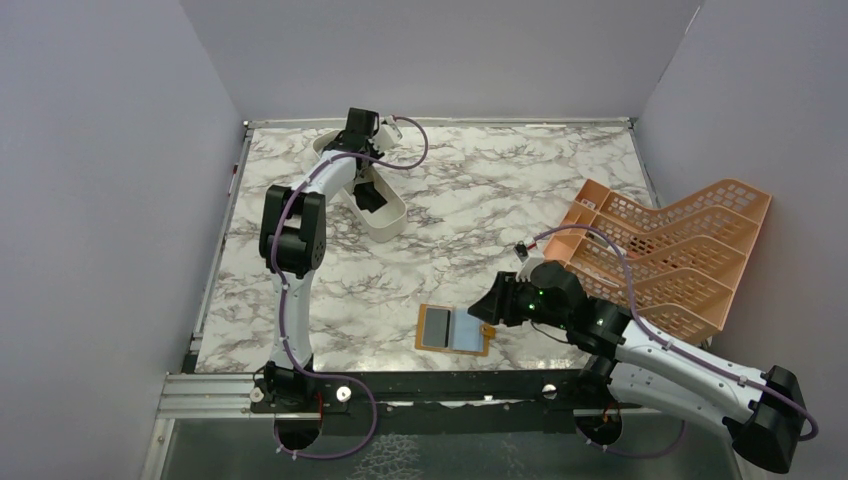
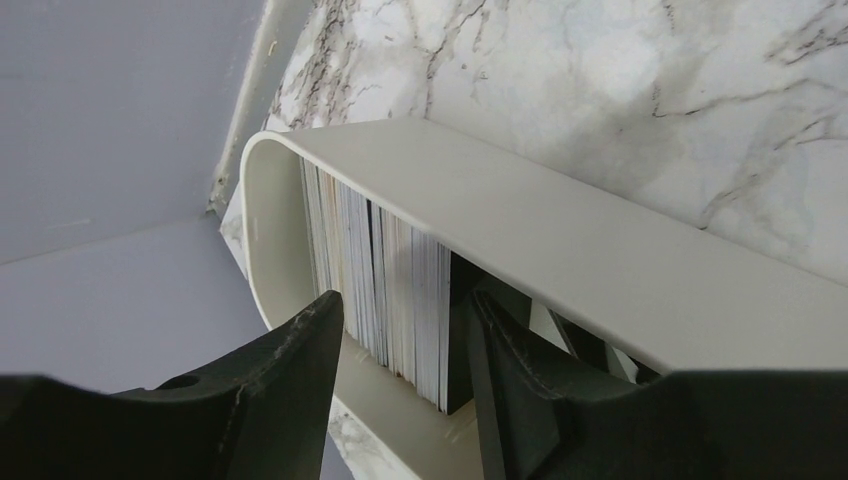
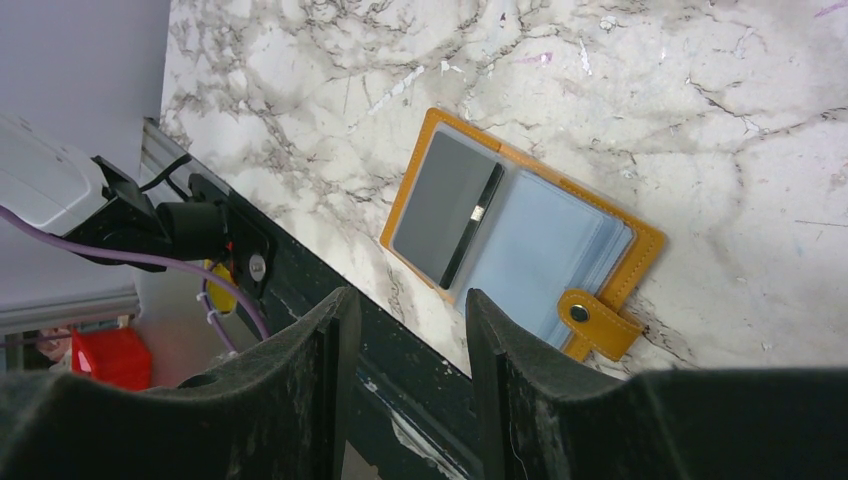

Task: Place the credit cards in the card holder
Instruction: Pick up the credit card from the storage box.

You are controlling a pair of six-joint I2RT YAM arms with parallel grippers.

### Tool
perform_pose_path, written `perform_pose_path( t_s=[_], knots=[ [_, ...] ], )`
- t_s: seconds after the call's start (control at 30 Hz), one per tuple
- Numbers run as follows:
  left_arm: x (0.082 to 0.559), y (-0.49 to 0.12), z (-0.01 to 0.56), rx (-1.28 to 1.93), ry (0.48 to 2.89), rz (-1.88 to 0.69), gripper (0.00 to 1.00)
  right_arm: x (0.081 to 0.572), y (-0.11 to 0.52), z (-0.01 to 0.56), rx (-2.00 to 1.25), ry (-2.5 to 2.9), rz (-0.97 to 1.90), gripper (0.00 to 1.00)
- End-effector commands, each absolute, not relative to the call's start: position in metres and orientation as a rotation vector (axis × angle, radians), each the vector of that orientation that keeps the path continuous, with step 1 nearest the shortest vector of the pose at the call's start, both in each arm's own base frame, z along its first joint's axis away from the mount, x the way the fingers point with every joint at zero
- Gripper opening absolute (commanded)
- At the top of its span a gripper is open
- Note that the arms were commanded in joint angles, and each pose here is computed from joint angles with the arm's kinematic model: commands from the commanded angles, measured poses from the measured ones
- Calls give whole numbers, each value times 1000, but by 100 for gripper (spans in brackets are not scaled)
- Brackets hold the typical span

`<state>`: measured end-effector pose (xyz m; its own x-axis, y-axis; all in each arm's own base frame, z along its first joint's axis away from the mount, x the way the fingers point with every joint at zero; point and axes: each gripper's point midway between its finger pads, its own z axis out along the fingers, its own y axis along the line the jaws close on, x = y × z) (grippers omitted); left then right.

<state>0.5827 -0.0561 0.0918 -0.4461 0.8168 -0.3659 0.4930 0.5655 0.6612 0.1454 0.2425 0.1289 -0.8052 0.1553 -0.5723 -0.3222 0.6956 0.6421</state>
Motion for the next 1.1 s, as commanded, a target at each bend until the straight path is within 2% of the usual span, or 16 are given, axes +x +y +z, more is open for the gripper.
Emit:
perform_pose_path(
  t_s=[0.0, 0.6, 0.83, 1.07],
  knots=[
    [589, -42, 92, 1031, 2107, 725, 51, 152, 248, 147, -137, 2233, 1044, 48],
    [582, -31, 73, 1052, 2144, 739, 57, 153, 251, 144, -143, 2238, 1039, 49],
    [590, -29, 90, 1035, 2114, 776, 49, 155, 250, 145, -141, 2236, 1032, 48],
    [596, -27, 114, 1029, 2071, 819, 46, 154, 253, 143, -141, 2238, 1047, 48]
  ],
)
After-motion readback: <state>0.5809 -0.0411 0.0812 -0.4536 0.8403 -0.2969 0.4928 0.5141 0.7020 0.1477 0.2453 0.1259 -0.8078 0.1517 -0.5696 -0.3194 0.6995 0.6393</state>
